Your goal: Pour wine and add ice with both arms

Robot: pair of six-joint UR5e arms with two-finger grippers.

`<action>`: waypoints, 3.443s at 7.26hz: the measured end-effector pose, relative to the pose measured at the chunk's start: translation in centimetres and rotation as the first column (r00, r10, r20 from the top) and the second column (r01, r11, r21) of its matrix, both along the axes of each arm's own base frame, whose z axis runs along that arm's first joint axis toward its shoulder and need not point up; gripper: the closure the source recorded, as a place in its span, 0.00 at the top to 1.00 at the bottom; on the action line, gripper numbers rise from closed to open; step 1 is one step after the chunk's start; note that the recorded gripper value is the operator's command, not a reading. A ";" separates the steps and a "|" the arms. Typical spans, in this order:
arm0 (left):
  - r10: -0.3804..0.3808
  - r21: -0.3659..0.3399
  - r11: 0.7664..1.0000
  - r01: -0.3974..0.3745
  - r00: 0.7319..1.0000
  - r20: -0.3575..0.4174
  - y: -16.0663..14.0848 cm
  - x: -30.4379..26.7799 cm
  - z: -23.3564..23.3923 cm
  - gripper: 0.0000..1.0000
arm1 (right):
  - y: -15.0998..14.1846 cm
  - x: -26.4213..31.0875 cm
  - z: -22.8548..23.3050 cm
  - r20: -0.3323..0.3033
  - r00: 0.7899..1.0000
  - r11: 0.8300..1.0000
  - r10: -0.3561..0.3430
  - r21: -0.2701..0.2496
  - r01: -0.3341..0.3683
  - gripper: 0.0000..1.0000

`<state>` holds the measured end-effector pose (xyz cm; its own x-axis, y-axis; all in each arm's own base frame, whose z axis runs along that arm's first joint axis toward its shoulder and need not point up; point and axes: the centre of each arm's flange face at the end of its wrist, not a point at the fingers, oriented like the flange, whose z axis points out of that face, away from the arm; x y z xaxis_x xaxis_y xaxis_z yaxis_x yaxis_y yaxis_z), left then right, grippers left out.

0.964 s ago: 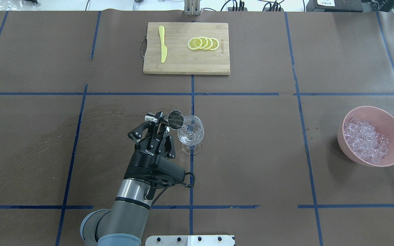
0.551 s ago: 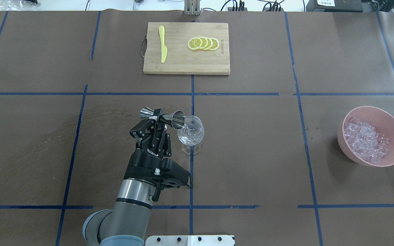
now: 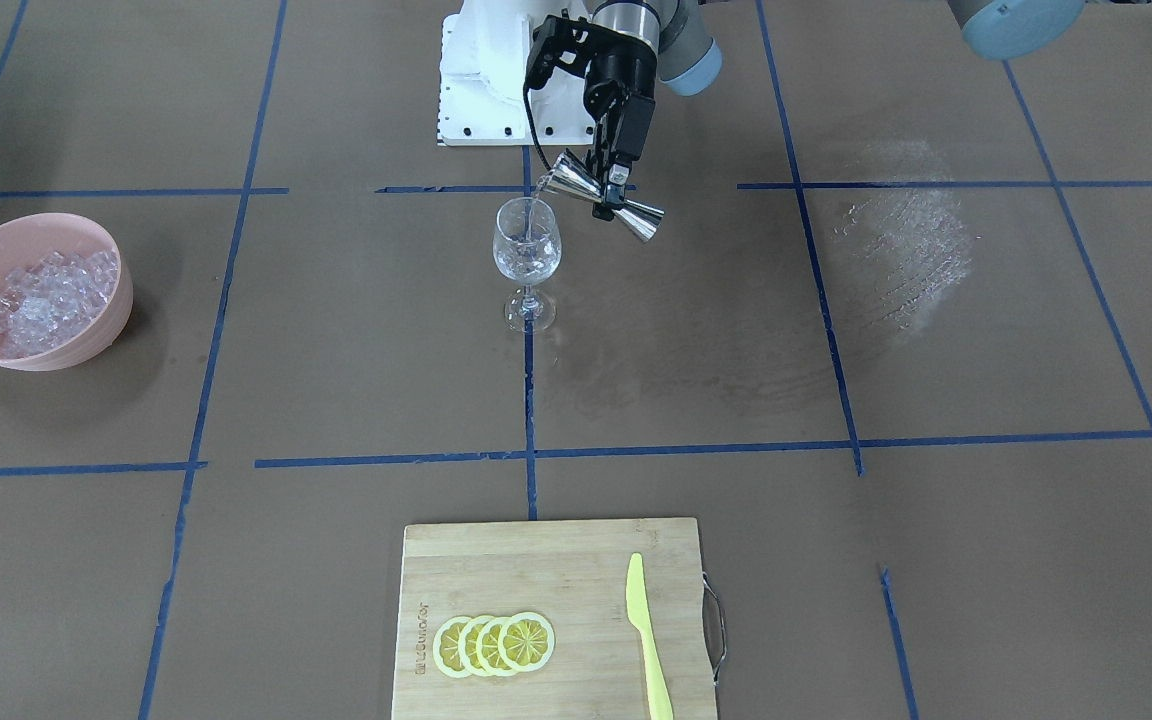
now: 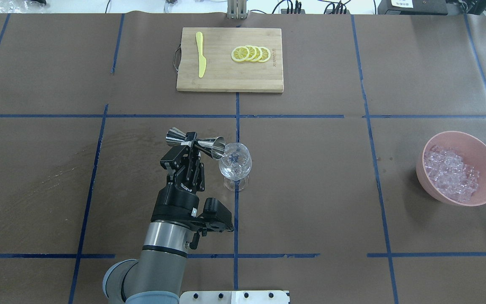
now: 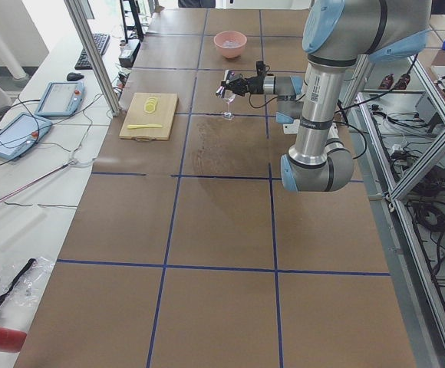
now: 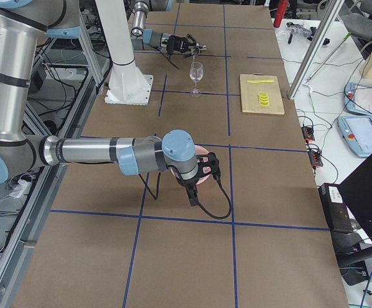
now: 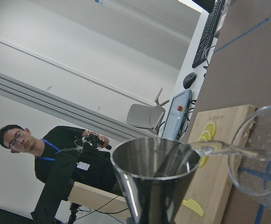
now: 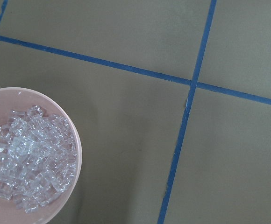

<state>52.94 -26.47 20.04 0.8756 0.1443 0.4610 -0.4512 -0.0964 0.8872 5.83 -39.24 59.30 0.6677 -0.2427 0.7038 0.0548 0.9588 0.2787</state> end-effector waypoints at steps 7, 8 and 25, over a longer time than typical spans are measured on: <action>-0.066 0.054 0.997 0.051 0.941 0.332 -0.2 -0.1 -2.0 0.00 | 0.1 0.0 0.0 0.000 1.000 1.000 -0.001 0.000 0.001 1.00; -0.082 0.065 0.996 0.062 0.914 0.397 -0.2 -0.2 -2.2 0.00 | 0.1 0.0 0.1 0.000 1.000 1.000 -0.001 -0.001 0.001 1.00; 0.012 0.204 0.979 -0.029 0.996 0.084 -0.2 -11.3 11.9 0.00 | 0.1 0.0 -0.3 -0.001 1.000 1.000 -0.002 0.008 0.002 1.00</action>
<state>41.67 -26.65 31.99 0.8312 0.0569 0.5530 -0.5179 -0.2821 0.8076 5.83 -39.18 59.02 0.6675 -0.2498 0.7015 0.0571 0.9564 0.2863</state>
